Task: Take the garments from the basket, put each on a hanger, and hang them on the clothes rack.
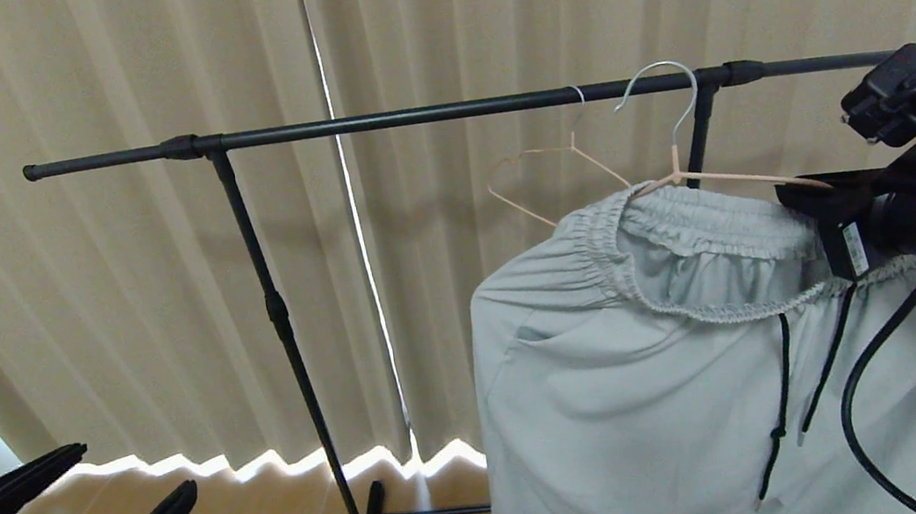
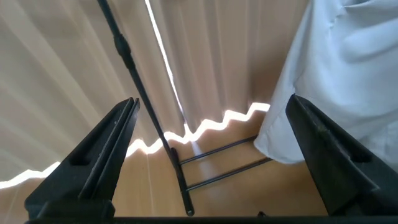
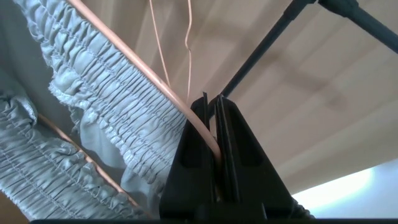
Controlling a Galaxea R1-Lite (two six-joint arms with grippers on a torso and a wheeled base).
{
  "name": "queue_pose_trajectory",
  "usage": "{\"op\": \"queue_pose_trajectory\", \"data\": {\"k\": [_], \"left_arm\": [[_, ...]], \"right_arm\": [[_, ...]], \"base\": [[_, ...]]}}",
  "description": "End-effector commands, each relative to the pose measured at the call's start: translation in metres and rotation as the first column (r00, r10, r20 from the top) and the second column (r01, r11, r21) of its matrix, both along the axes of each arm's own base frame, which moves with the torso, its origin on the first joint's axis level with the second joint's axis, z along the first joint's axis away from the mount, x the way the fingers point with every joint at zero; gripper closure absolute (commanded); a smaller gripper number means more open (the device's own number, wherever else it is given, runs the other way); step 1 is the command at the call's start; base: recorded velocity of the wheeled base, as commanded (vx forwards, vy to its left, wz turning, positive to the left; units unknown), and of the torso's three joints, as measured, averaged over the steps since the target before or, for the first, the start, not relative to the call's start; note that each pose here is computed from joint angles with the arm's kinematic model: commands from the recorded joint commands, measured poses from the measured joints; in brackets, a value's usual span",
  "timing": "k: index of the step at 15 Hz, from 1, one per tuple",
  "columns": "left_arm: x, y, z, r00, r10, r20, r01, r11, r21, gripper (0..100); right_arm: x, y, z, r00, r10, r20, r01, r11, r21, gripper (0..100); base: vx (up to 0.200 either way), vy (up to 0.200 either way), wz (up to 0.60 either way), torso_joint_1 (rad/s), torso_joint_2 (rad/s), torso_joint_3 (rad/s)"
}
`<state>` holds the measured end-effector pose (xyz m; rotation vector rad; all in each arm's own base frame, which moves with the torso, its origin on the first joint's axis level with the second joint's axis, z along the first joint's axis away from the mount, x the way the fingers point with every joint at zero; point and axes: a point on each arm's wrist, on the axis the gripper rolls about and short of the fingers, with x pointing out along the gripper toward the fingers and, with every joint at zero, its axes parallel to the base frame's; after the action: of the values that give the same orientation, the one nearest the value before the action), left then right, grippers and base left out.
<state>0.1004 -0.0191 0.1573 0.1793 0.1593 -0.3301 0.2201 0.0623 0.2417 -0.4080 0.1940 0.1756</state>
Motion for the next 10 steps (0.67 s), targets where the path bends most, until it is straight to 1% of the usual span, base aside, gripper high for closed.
{"op": "queue_pose_trajectory", "data": {"k": [1,2,10], "left_arm": [[-0.0012,-0.0009,0.0004,1.0,-0.011,0.005,0.011,1.0,-0.001,0],[-0.0015,-0.0009,0.0006,1.0,-0.011,0.007,0.011,1.0,-0.001,0],[-0.0018,-0.0022,-0.0004,1.0,-0.025,0.003,0.025,1.0,0.001,0]], "right_arm": [[0.0007,-0.0015,-0.0006,1.0,-0.007,-0.002,0.007,1.0,-0.001,100],[0.0012,-0.0013,-0.0004,1.0,-0.007,-0.001,0.007,1.0,-0.001,100],[0.0022,-0.0029,0.0006,1.0,-0.015,0.002,0.015,1.0,0.002,100]], "base": [[0.0,0.0,0.0,0.0,0.0,0.0],[0.0,0.0,0.0,0.0,0.0,0.0],[0.0,0.2,0.0,0.003,0.0,0.002]]}}
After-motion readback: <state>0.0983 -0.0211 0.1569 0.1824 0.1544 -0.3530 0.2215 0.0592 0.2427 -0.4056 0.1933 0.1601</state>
